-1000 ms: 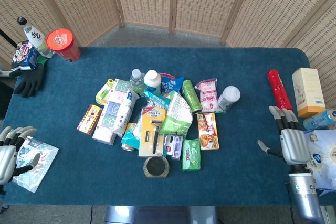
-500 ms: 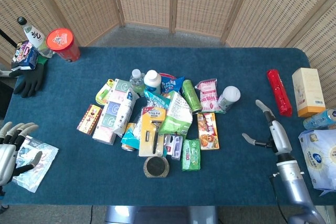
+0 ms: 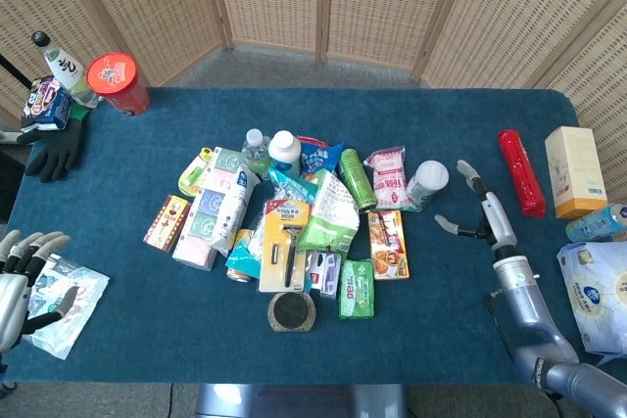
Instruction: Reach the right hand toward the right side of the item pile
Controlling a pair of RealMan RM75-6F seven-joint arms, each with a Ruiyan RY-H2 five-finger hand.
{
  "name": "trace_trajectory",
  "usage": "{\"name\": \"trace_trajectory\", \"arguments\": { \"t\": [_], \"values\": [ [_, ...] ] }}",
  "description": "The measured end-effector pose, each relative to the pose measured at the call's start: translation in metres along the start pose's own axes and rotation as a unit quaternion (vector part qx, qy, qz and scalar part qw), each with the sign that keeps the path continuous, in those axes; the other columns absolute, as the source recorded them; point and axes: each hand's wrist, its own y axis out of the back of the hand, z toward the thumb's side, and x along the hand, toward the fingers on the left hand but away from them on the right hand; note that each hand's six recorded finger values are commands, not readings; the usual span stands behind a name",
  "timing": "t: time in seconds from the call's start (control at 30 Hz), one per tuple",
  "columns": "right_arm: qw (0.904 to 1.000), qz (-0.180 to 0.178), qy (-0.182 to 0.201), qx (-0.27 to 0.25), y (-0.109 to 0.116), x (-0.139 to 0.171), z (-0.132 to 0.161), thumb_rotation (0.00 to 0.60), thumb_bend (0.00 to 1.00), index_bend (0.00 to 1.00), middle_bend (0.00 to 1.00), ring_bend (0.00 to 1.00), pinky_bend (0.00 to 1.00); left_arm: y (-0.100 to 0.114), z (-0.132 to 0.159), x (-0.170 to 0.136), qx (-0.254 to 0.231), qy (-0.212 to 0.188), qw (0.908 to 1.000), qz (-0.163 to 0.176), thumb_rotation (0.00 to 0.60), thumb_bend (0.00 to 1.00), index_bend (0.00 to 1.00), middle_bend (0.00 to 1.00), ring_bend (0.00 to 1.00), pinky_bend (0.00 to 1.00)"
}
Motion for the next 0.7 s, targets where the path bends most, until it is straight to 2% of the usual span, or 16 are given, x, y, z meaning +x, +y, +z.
{"name": "trace_trajectory", "arguments": {
  "t": [0.3,0.7],
  "values": [
    [0.9999,0.001,-0.016,-0.003,0.000,-0.022,-0.010,0.526,0.22,0.00,0.00,0.00,0.00,0.002,0.004,-0.002,0.003,-0.002,1.0000,0.000,0.533,0.40,0.18,0.22,0.17,0.00],
    [0.9990,0.015,-0.042,-0.008,-0.020,-0.052,-0.018,0.527,0.22,0.00,0.00,0.00,0.00,0.007,0.006,-0.008,0.010,-0.001,1.0000,0.001,0.534,0.40,0.18,0.22,0.17,0.00]
  ]
}}
